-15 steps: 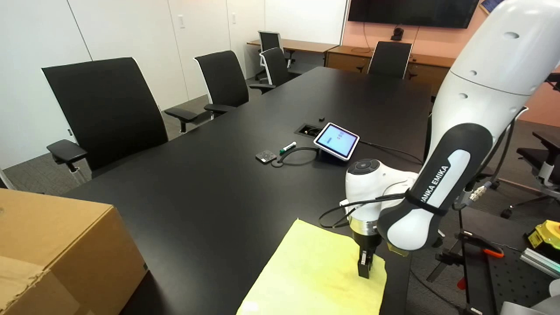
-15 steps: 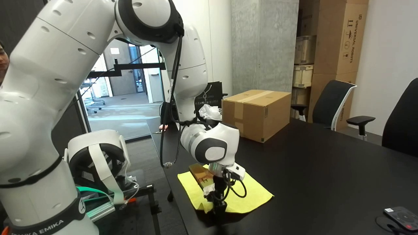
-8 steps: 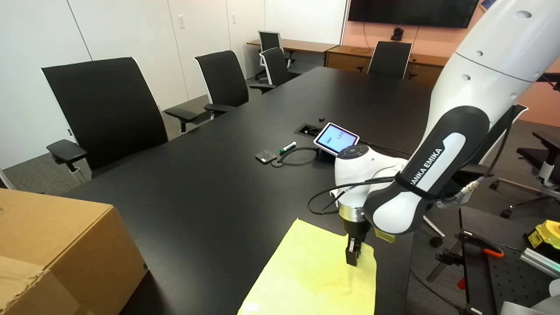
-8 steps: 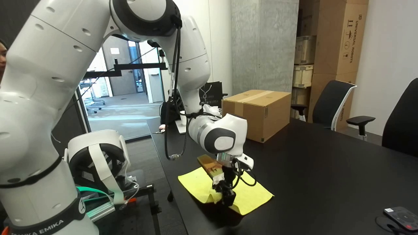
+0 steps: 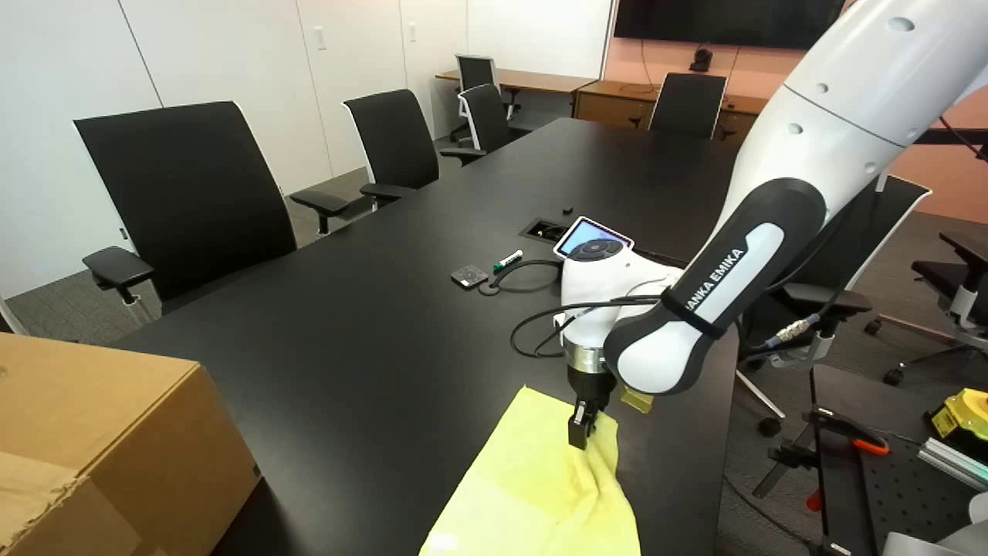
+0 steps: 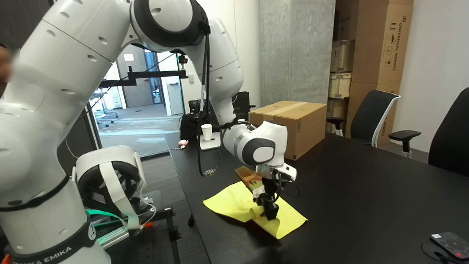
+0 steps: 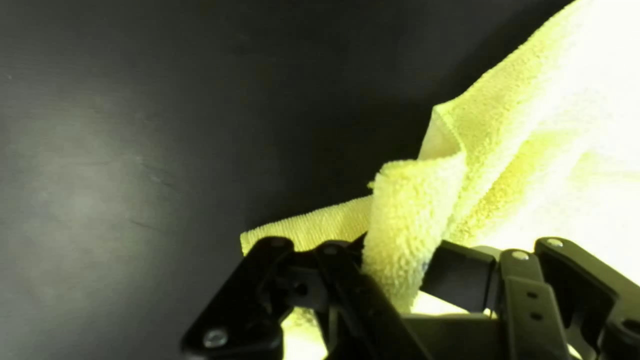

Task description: Fold the towel in half

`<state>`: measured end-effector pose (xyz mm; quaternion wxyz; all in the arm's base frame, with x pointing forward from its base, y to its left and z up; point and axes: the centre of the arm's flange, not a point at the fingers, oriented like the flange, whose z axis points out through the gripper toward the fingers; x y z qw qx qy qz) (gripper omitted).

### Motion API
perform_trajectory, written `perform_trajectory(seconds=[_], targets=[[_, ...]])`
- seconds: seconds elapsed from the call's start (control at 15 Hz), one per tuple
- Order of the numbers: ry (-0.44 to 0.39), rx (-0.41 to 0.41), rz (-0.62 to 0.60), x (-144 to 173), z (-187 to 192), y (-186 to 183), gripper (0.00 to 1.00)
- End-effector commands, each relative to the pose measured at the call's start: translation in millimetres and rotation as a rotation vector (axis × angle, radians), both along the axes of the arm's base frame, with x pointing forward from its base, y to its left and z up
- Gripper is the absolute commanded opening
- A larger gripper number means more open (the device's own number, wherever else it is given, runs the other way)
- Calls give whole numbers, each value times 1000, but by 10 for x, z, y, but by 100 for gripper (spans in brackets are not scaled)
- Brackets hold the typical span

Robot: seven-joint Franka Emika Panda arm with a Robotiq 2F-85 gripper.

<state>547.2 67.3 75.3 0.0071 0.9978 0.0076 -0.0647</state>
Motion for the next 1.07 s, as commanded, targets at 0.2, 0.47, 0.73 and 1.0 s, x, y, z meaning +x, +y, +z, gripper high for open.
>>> perform_trajectory(seconds=[0.2, 0.47, 0.73, 1.0], targets=[[-57, -4, -56, 567, 150, 65, 7], [-85, 5, -110, 944, 270, 59, 48], [-91, 36, -168, 1101, 518, 3, 77], [28, 12, -118, 651, 508, 79, 100]])
